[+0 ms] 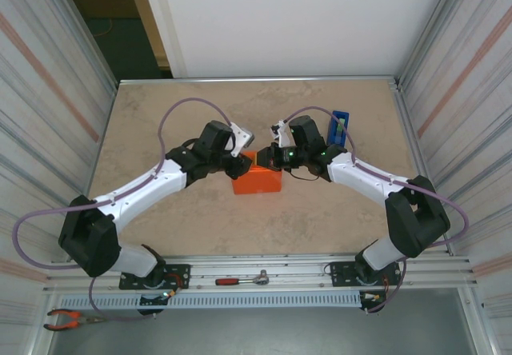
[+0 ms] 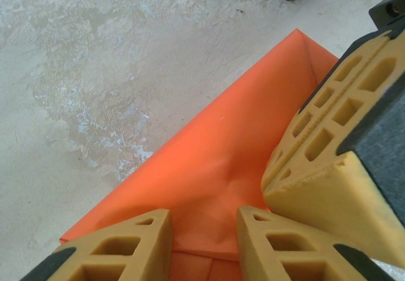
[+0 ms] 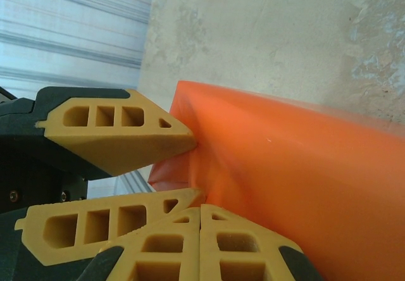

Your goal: Wrap the gift box in paper

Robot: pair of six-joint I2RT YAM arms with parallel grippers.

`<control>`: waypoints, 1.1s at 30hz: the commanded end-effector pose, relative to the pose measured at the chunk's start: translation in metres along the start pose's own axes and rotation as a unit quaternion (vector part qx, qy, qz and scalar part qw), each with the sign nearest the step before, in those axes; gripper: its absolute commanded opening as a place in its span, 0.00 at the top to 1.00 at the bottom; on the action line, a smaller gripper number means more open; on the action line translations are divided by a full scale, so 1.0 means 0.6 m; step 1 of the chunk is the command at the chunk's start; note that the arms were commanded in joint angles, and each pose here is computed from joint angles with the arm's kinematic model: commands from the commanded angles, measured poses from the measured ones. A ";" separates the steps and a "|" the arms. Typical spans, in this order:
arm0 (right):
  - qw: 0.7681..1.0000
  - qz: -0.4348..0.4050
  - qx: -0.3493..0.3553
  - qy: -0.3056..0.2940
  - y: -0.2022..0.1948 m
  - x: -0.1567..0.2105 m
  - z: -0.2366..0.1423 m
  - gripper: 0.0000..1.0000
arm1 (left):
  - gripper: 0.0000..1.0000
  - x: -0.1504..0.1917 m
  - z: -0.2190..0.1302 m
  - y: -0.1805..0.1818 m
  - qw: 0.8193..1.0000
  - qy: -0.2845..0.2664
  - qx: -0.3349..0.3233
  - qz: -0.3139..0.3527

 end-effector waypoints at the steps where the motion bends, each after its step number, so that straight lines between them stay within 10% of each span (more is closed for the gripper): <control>1: 0.998 0.046 0.053 0.002 -0.032 0.007 -0.009 1.00 | 0.69 0.045 0.022 -0.009 0.997 0.070 0.002 0.012; 13: 0.989 0.056 -0.013 -0.135 0.030 -0.114 -0.159 0.98 | 0.72 0.059 0.034 -0.024 0.995 0.093 -0.001 0.033; 21: 0.944 0.161 0.047 -0.285 -0.128 -0.171 -0.322 0.45 | 0.74 0.063 0.036 -0.028 0.995 0.097 -0.002 0.035; 33: 0.903 0.263 0.082 -0.329 -0.303 -0.193 -0.386 0.37 | 0.75 0.066 0.039 -0.030 0.994 0.101 -0.004 0.038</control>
Point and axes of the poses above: each hand's point on the last joint's axis, 136 mm out from that joint toward the fingers, its own z axis out along the fingers, its own y axis along the line the jaws close on, x = y × z, the point moved 4 cm from there along -z, back along the fingers, and after that the axes turned 9 degrees about z, right-handed, at the moved point
